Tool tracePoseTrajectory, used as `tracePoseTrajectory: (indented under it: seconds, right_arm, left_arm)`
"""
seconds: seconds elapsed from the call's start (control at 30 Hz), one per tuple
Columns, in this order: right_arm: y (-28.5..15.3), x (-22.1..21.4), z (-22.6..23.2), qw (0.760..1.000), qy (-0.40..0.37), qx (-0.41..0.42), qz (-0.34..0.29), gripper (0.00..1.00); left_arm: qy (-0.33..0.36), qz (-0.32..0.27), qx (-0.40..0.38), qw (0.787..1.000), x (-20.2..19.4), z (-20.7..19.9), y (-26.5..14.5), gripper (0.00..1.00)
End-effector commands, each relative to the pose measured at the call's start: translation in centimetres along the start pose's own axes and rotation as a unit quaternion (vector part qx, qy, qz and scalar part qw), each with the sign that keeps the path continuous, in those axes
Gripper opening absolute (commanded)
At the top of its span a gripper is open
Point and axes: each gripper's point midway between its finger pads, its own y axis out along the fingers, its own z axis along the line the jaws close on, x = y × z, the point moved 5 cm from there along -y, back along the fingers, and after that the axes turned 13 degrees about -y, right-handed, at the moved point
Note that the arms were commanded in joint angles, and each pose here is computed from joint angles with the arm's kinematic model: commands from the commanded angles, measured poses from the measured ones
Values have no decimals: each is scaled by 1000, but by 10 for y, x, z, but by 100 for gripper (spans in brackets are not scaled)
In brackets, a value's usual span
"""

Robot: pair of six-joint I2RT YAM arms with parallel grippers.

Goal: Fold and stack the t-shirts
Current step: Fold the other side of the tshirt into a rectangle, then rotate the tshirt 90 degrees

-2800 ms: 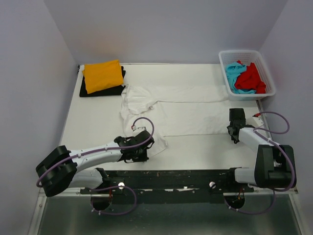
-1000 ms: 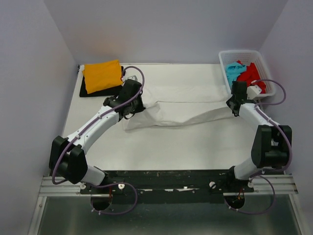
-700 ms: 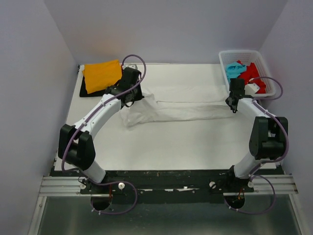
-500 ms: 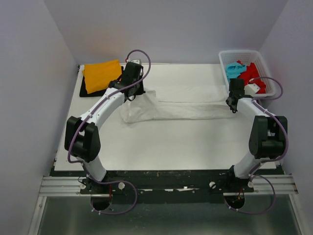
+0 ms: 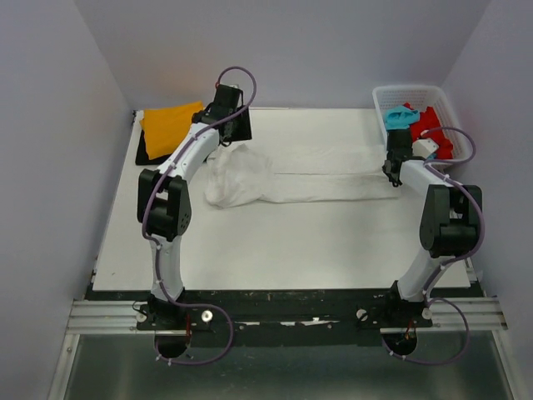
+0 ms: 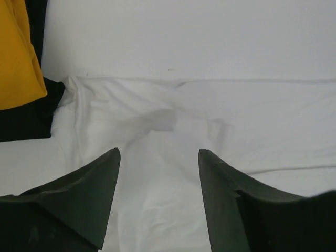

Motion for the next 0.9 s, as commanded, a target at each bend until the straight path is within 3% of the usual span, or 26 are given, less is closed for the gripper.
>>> tracePoseTrajectory:
  seconds: [0.0,0.1,0.23,0.27,0.43,0.53,0.63,0.87]
  right_arm:
    - [-5,14,8,1000,9,13,-10,20]
    - [-15,13,12,999,-7,50,5,48]
    - [-34,9,12,995,-15,96,10,78]
    - [-39,8,11,994,-15,107,12,99]
    - [-63,-8,24,983,-39,177,9,100]
    - [-72,-18,42,969,-81,235,-2,100]
    - [-75,-20,70,950,-122,287,-5,100]
    - [-43,-8,130,936,-145,320,-2,100]
  left_arm:
    - [-33,33,25,999,23,14,17,76]
    - [-44,26,36,998,36,14,5,98]
    - [-63,52,-32,996,17,2,-23,99]
    - [-70,44,-57,995,14,-4,-35,99]
    - [-94,69,-154,981,-39,-21,-54,98]
    - [-111,95,-166,975,-60,-23,-44,99]
    - [-123,120,-123,977,-74,-12,-23,98]
    - [-139,173,-50,974,-115,23,6,98]
